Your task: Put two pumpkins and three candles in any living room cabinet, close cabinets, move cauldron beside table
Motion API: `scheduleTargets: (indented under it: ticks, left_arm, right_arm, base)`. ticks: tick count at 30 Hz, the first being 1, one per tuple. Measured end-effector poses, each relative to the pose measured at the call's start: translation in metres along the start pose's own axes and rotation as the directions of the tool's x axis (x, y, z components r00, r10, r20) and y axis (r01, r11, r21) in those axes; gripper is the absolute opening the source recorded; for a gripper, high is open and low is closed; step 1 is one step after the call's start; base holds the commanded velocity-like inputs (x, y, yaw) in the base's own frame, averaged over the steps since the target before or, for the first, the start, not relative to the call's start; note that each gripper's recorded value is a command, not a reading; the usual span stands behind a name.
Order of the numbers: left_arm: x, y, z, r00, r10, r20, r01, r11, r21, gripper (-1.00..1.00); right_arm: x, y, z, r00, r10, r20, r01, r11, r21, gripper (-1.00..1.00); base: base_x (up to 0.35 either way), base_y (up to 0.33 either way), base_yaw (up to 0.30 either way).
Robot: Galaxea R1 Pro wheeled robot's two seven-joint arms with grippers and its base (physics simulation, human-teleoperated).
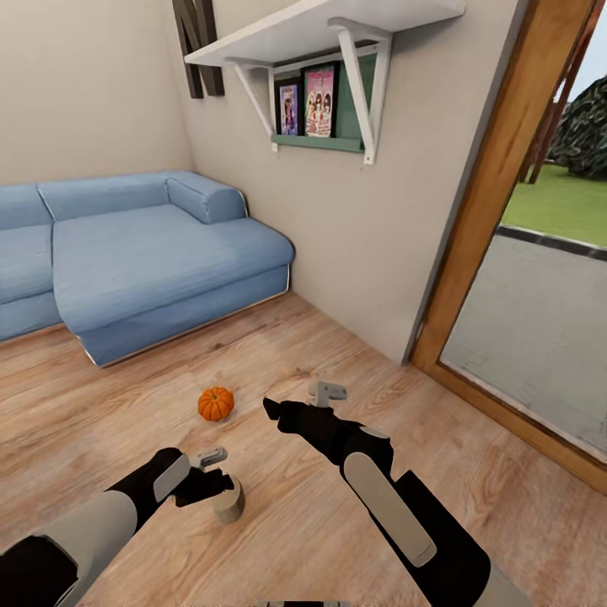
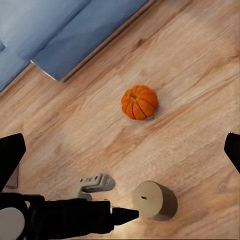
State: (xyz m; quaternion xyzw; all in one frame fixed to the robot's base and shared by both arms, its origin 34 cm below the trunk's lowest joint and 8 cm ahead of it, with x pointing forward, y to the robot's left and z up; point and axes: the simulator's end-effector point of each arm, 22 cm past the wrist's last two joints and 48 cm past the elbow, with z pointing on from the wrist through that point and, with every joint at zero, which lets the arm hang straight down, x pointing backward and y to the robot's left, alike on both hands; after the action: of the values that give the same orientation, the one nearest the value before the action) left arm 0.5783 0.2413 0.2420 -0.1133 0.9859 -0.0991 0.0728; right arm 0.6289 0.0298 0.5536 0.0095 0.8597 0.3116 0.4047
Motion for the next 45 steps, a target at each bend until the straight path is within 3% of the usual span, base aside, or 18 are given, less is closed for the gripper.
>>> scheduleTargets:
  ticks: [9,15,18,45]
  left_arm:
    - [0.004,-0.013,0.007,0.998,0.054,0.008,-0.054,0.998,0.019,1.0]
    - [0.015,-0.029,0.013,0.992,0.125,-0.006,-0.125,0.992,0.015,1.0]
    - [0.016,-0.031,0.013,0.991,0.137,-0.009,-0.136,0.991,0.013,1.0]
    - [0.017,-0.028,0.014,0.99,0.14,-0.008,-0.14,0.99,0.007,1.0]
  right_arm:
    - [0.004,-0.004,0.003,1.0,0.004,-0.008,-0.004,1.0,0.006,1.0]
    - [0.004,-0.004,0.003,1.0,0.004,-0.008,-0.004,1.0,0.007,1.0]
    - [0.004,-0.004,0.003,1.0,0.004,-0.008,-0.004,1.0,0.007,1.0]
    - [0.005,-0.005,0.004,1.0,0.004,-0.011,-0.004,1.0,0.009,1.0]
  base:
    - [0.0,0.0,0.0]
    - [0.004,0.0,0.0]
    - [0.113,0.0,0.0]
    - [0.039,0.053,0.0]
